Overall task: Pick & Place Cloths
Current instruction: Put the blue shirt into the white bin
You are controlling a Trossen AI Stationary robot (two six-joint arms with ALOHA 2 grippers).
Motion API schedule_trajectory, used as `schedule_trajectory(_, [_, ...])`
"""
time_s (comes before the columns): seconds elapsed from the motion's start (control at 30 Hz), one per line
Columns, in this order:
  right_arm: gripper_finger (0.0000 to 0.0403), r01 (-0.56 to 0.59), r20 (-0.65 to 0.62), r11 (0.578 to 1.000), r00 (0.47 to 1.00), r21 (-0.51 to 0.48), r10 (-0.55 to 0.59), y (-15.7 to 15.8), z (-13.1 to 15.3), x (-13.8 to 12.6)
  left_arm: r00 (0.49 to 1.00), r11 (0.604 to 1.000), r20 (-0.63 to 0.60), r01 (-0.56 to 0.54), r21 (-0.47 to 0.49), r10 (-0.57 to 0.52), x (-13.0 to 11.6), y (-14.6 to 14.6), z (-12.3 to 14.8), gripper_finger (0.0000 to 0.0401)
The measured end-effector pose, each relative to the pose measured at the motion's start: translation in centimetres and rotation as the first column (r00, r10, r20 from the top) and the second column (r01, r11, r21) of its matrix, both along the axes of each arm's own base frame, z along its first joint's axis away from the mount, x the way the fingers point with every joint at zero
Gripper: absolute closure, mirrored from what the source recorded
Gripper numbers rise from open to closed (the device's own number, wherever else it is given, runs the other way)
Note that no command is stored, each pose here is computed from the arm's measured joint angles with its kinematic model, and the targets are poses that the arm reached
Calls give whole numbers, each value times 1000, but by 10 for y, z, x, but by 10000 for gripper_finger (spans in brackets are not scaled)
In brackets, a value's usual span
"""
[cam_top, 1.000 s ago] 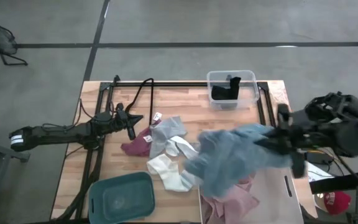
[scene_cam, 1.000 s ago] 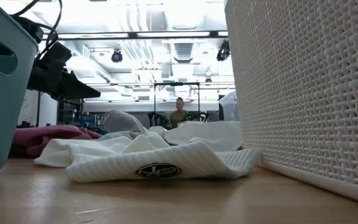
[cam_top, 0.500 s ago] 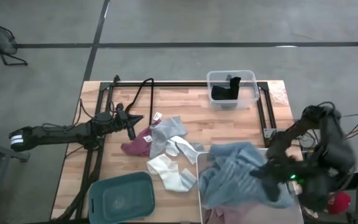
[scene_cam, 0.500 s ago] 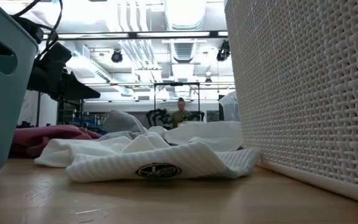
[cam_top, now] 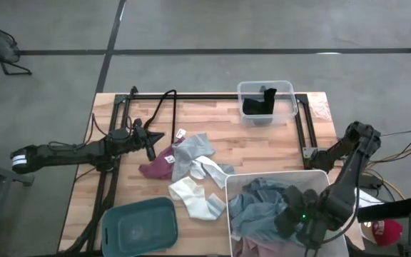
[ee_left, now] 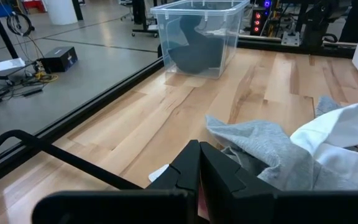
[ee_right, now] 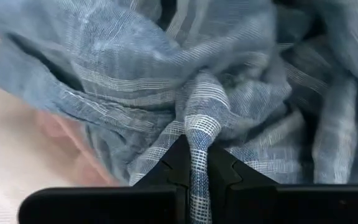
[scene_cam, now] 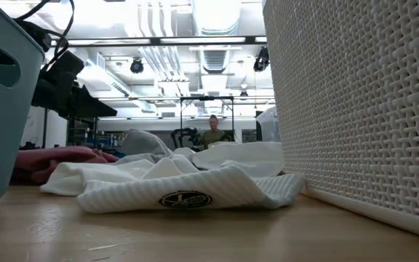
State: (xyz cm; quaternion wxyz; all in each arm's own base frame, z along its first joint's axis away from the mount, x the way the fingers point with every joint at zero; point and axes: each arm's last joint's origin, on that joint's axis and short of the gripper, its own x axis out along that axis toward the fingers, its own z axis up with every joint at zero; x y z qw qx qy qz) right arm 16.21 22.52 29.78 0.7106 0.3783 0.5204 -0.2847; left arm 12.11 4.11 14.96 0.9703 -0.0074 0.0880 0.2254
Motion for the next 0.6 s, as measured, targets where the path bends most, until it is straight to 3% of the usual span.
schedule_trajectory(0.1, [390,-19,-18,999,1000,-31,18,-2,-16,2,1000,1000,1,0,0,0,0,0,0,387])
schedule_trajectory(0.2, [386,42,-53,998,998,-43,-44,-8,-26,3,1000,1000,1,0,0,0,0,0,0,387])
schedule_trajectory(0.37, [345,28,-71,998,997,-55,-32,-19,-25,8,1000,1000,-4,0,-1,0,0,0,0,387])
schedule_trajectory(0.47, [309,-31,4,988,999,-151,32,-27,-22,17,1000,1000,-4,0,-1,0,0,0,0,387])
schedule_trajectory(0.6, [266,-77,124,940,984,-334,125,-34,-17,25,1000,1000,-5,0,-1,0,0,0,0,387])
